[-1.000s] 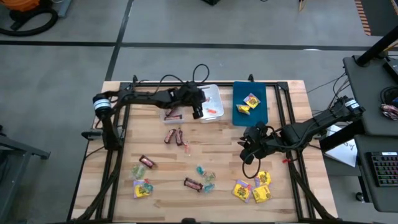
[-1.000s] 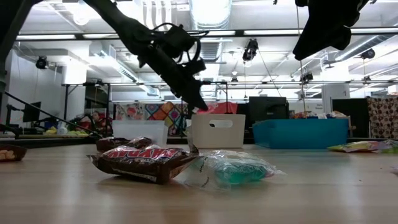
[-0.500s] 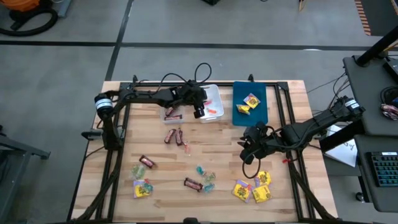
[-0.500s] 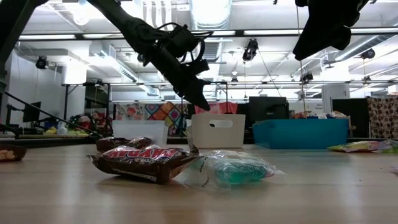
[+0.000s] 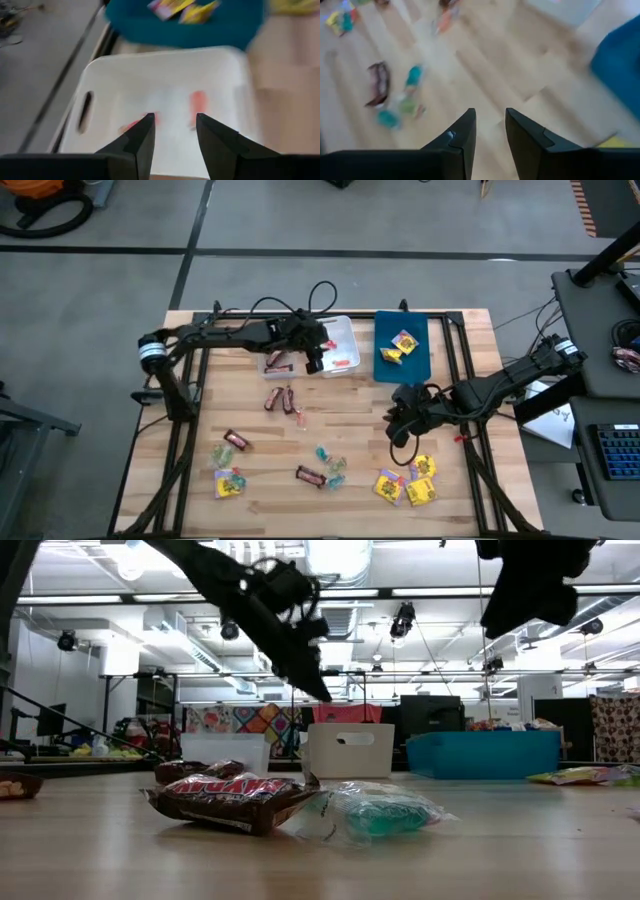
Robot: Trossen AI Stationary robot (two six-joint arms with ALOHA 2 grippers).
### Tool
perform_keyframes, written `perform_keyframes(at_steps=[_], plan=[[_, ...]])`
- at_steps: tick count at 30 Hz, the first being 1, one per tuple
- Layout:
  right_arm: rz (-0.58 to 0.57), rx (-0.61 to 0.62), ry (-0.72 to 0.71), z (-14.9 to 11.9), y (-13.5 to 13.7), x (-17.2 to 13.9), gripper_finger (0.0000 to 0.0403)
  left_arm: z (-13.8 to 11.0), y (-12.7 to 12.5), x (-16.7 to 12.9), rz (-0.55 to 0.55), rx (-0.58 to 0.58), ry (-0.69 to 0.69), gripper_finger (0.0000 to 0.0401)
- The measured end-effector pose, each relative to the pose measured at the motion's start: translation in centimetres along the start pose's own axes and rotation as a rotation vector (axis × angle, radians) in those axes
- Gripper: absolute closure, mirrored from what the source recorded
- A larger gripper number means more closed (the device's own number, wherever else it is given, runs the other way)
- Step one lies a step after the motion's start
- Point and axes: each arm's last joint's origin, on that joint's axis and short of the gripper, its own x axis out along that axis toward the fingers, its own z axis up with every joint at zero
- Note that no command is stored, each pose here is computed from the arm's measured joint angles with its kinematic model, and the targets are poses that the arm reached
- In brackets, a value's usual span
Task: Sort candy
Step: Put the bottom right yellow sour patch candy into the blue bin
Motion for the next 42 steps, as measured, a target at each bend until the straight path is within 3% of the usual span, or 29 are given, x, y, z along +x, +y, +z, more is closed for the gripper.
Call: perform_keyframes(at_steps=[5,12,22,26,32,42], plan=[[0.065,0.115,0.186,-0.7,0.6,0.9,0.0326,1.6,-2.4,-3.9,-0.119,-0.016,-0.104,0.0277],[0.06,0.188,0.549,-3.3,1.9,4.0,0.0345,1.9,-5.9,-9.4,-0.208,0.019,-0.225,0.0283],[-0.147,0.281,0.928,-7.2,2.2,5.8,0.0348,-0.8,-9.5,-14.3,-0.313,-0.019,-0.342,0.0283],[-0.241,0.288,0.949,-7.8,1.7,5.3,0.035,-2.3,-9.7,-15.1,-0.245,-0.045,-0.35,0.0283],[-0.266,0.274,0.851,-7.9,1.8,5.3,0.033,-4.0,-9.4,-15.8,-0.197,-0.105,-0.382,0.0283],[-0.343,0.348,0.838,-8.4,1.9,6.4,0.0217,-5.2,-9.2,-16.3,-0.2,-0.123,-0.409,0.0283]])
